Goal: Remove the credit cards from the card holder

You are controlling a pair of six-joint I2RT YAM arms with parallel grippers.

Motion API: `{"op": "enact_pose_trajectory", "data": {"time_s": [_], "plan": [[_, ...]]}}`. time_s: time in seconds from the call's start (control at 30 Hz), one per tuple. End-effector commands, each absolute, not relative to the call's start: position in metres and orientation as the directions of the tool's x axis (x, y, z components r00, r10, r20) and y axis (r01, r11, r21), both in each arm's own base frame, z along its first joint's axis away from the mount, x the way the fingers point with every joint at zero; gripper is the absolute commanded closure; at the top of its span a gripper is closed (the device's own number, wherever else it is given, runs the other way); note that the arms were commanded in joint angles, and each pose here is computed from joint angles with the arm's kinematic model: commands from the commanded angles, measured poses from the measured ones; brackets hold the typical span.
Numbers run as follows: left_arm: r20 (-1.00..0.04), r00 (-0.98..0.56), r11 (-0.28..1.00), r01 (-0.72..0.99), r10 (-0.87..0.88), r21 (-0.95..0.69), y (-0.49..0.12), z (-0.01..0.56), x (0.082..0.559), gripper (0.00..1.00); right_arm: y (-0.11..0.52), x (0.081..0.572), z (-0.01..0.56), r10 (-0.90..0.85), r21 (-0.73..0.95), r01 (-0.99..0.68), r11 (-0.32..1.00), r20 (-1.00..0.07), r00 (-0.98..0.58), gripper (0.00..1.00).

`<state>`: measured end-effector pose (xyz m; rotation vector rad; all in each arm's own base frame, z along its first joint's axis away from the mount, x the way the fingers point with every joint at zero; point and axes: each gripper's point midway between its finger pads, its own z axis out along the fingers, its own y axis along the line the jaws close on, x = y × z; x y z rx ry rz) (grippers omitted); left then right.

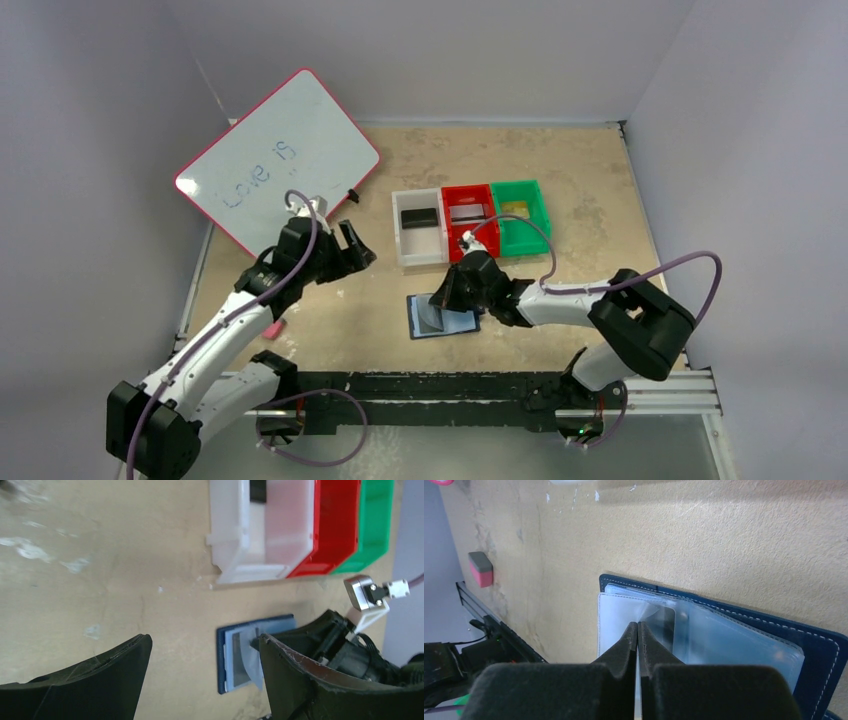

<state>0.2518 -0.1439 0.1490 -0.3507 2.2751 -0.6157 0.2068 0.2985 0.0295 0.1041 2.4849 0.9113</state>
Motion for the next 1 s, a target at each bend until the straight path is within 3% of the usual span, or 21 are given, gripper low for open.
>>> {"op": "enact_pose_trajectory", "data": {"time_s": [0.0,0.3,0.97], "plan": [[-0.537,-0.728,0.731,0.072,-0.427,-0.678,-0.193,0.168,0.246,0.21,0.307,0.213,0.050,0.289,0.700,-0.101,0.707,-0.416,-0.862,1.00],[-0.485,-0.786,0.695,0.099,-0.385,-0.712,-0.248,0.150,0.227,0.22,0.305,0.214,0.050,0.325,0.723,-0.069,0.687,-0.390,-0.861,1.00],[-0.348,-0.826,0.631,-0.012,-0.444,-0.776,-0.291,0.099,0.206,0.25,0.295,0.213,0.040,0.363,0.743,-0.019,0.669,-0.349,-0.864,1.00]]}}
